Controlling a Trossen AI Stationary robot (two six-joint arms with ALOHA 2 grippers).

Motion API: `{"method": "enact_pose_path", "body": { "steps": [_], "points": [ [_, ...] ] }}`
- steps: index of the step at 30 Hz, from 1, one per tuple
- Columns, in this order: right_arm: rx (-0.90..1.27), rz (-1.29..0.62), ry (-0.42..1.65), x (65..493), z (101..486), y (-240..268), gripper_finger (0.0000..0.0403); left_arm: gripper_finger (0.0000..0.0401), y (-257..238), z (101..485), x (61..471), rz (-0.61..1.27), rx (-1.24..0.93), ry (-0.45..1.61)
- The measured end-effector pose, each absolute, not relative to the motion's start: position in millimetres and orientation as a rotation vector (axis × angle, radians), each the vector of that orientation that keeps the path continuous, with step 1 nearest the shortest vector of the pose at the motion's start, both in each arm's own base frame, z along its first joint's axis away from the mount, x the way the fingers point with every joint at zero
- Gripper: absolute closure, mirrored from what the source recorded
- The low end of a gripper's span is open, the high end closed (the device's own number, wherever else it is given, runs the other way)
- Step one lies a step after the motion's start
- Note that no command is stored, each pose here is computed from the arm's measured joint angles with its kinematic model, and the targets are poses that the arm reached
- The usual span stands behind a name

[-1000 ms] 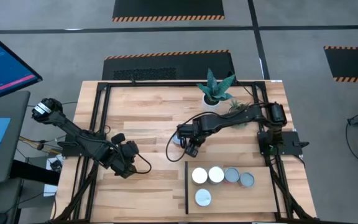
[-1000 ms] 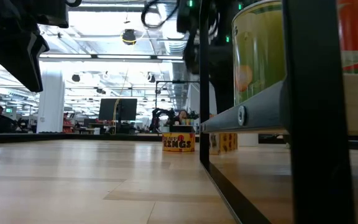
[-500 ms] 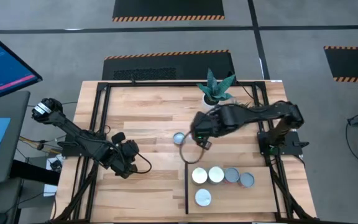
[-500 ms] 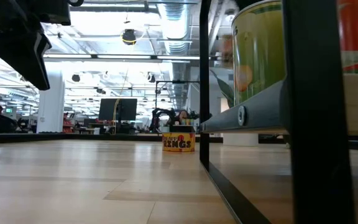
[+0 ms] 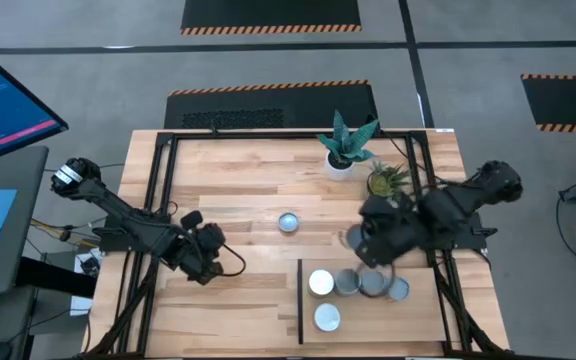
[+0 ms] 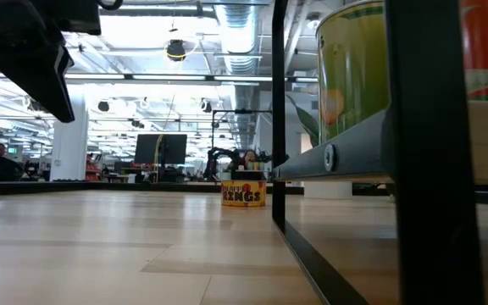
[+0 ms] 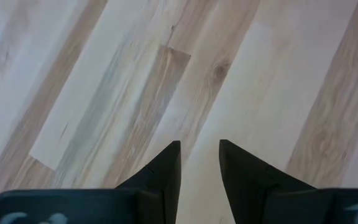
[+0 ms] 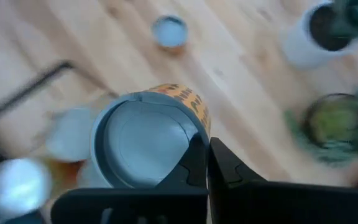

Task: Pick and place cans onto a shelf
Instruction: Put the yellow can on the shelf

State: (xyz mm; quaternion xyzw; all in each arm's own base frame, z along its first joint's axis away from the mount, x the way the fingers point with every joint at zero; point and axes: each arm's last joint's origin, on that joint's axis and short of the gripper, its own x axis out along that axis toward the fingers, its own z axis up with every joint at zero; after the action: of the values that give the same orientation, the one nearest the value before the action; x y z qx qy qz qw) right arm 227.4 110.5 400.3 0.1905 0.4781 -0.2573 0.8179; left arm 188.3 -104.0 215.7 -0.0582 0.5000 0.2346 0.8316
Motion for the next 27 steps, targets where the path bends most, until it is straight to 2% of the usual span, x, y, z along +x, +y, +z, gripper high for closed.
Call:
{"method": "enact_pose_path", "body": {
  "steps": [10, 19, 27],
  "points": [
    [0.598, -0.464, 1.093, 189.4, 394.8, 176.4, 0.0400, 0.0302, -95.7, 215.8, 193.6, 0.512, -0.125, 1.068],
    [0.727, -0.642, 1.136, 178.0, 353.9, 243.6, 0.0400, 0.0302, -90.8, 217.5, 203.1, 0.517, -0.148, 1.006],
    [0.818, -0.812, 1.324, 173.1, 315.4, 285.1, 0.0400, 0.0302, -85.3, 218.3, 208.8, 0.481, -0.090, 1.006]
  ]
}}
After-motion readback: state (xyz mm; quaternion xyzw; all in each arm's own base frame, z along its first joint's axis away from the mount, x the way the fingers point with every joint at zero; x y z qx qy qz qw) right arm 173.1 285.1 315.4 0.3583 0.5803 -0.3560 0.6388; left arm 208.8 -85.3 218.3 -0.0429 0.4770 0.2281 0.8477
